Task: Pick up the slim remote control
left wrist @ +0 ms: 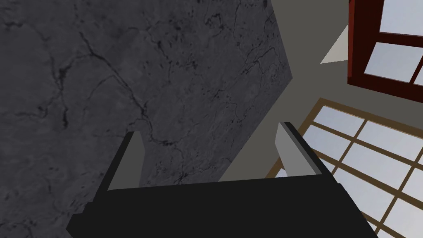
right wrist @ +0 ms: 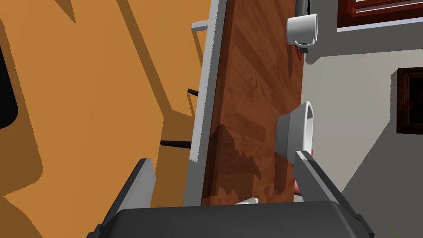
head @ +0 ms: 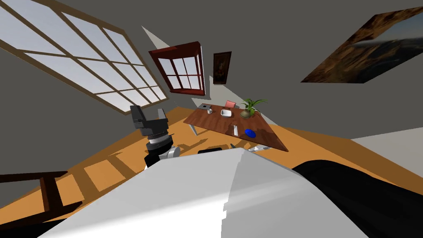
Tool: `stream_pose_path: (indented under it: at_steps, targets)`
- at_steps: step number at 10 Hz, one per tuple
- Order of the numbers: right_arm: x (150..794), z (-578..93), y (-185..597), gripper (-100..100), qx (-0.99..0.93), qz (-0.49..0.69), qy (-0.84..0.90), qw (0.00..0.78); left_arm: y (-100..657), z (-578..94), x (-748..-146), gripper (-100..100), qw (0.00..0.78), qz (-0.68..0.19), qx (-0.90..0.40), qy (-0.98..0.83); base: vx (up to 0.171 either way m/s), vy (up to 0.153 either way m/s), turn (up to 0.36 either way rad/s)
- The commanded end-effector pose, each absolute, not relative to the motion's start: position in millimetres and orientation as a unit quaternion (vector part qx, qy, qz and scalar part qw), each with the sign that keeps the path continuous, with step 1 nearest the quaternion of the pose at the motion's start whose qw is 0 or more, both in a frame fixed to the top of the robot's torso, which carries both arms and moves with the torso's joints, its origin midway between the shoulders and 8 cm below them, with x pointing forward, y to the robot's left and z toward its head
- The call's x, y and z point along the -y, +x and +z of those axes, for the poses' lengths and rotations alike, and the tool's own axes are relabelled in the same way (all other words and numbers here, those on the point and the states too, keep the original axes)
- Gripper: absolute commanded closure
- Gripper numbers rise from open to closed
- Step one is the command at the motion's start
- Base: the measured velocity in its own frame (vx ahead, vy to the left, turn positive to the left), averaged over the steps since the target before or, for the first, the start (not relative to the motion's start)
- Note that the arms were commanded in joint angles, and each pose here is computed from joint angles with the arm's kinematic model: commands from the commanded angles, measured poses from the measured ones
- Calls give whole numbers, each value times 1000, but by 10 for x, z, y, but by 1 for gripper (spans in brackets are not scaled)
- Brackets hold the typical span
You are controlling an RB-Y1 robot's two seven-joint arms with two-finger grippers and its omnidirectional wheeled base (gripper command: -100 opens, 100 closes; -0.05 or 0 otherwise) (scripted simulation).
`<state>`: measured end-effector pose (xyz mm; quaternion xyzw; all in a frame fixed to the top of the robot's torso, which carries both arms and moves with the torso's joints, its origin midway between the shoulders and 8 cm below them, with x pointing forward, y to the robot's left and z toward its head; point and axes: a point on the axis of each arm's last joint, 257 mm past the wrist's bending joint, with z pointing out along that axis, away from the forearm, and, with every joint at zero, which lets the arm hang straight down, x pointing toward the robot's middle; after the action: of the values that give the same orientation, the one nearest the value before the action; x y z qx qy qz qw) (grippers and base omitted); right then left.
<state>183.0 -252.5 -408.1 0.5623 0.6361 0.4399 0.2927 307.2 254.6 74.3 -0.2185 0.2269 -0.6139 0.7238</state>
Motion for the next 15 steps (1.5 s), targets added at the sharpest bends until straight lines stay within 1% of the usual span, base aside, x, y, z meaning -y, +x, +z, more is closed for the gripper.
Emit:
stream_pose_path:
  at_steps: [1, 2, 3, 4, 5, 6, 8, 9, 10, 11, 12, 14, 15]
  targets:
    - [2573, -4324, 1484, -100, -657, 414, 573, 262, 3072, 743, -2546, 0, 724, -614, -227, -219, 13, 38, 318]
    - [2600, -4373, 1439, -100, -659, 409, 576, 260, 3073, 744, -2546, 0, 724, -614, -227, -219, 16, 34, 289]
    - [2600, -4374, 1438, -100, -659, 408, 576, 260, 3072, 743, -2546, 0, 724, -614, -227, -219, 8, 13, 26]
    - [2660, -4561, 1089, -100, -678, 383, 584, 231, 3072, 743, -2546, 0, 724, -614, -227, -219, 19, 43, 319]
    - [2662, -4564, 1086, -100, -678, 383, 584, 231, 3073, 744, -2546, 0, 724, -614, -227, -219, 23, 33, 256]
    - [2685, -4600, 1047, -100, -679, 378, 586, 229, 3072, 743, -2546, 0, 724, -614, -227, -219, 12, 13, 35]
    - [2822, -4866, 366, -100, -709, 330, 597, 177, 3073, 744, -2546, 0, 724, -614, -227, -219, 36, 52, 431]
    - [2875, -4895, 308, -100, -713, 322, 597, 174, 3073, 743, -2546, 0, 724, -614, -227, -219, 42, 47, 327]
    - [2986, -4986, -35, -100, -728, 296, 599, 149, 3072, 743, -2546, 0, 724, -614, -227, -219, 43, 53, 424]
    - [3032, -5025, -110, -100, -730, 288, 602, 146, 3073, 743, -2546, 0, 724, -614, -227, -219, 36, 29, 190]
    - [3142, -5072, -412, -100, -743, 265, 602, 124, 3072, 743, -2547, 0, 724, -614, -227, -219, 42, 34, 318]
    - [3203, -5111, -507, -100, -745, 255, 605, 120, 3072, 743, -2547, 0, 724, -614, -227, -219, 26, 14, 115]
    - [3313, -5125, -768, -100, -756, 235, 602, 100, 3072, 743, -2547, 0, 724, -614, -227, -219, 32, 24, 348]
